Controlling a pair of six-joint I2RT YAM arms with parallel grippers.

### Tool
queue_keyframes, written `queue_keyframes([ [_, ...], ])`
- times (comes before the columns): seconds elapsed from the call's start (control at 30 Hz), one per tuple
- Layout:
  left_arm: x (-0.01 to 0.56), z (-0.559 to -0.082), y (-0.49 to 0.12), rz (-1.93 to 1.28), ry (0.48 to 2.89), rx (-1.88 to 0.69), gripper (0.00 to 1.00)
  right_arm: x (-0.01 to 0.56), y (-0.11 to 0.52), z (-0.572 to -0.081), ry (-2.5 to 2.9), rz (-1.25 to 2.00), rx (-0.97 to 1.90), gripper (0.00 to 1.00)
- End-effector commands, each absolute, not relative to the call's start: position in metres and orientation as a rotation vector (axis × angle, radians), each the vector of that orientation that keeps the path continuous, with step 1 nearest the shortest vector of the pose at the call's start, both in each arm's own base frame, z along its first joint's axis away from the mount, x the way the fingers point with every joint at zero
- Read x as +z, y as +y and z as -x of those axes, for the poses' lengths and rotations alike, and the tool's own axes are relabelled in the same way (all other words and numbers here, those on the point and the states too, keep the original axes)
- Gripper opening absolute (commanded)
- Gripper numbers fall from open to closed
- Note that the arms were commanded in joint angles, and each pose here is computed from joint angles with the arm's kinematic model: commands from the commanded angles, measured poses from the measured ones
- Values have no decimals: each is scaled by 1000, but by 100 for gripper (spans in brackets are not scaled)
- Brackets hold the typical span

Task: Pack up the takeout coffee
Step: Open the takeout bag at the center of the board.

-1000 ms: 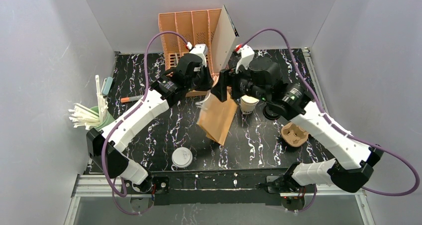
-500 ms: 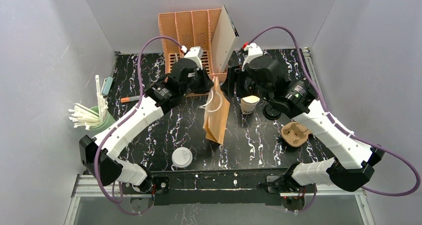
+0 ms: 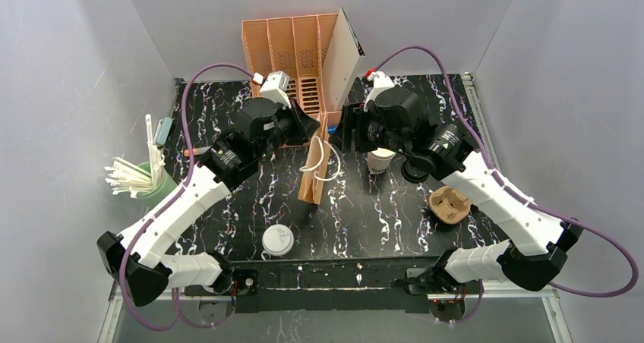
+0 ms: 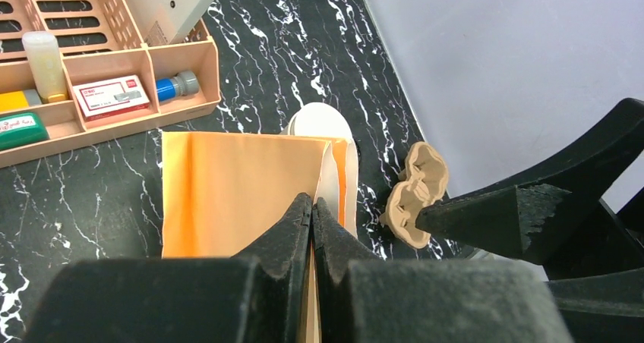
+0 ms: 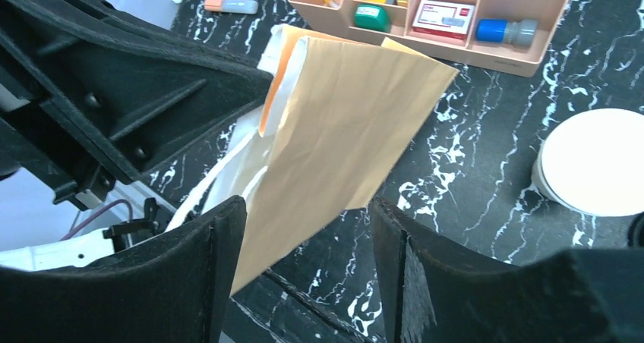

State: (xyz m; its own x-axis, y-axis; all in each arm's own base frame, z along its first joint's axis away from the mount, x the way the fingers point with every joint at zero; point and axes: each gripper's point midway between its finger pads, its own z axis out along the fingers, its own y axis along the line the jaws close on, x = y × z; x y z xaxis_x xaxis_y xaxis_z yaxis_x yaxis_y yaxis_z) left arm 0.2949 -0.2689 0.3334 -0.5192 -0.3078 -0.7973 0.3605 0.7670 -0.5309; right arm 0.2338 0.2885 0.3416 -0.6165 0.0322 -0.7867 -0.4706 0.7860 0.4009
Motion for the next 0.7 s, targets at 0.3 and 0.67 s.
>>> queue_keyframes([
  [0.3,342,-289,-271,-18,1902,-900,0,340,318,-242,2131,297,863,70],
  [0.67,346,-287,-262,7,1878,-882,0,307,306,-248,2224,270,727,63],
])
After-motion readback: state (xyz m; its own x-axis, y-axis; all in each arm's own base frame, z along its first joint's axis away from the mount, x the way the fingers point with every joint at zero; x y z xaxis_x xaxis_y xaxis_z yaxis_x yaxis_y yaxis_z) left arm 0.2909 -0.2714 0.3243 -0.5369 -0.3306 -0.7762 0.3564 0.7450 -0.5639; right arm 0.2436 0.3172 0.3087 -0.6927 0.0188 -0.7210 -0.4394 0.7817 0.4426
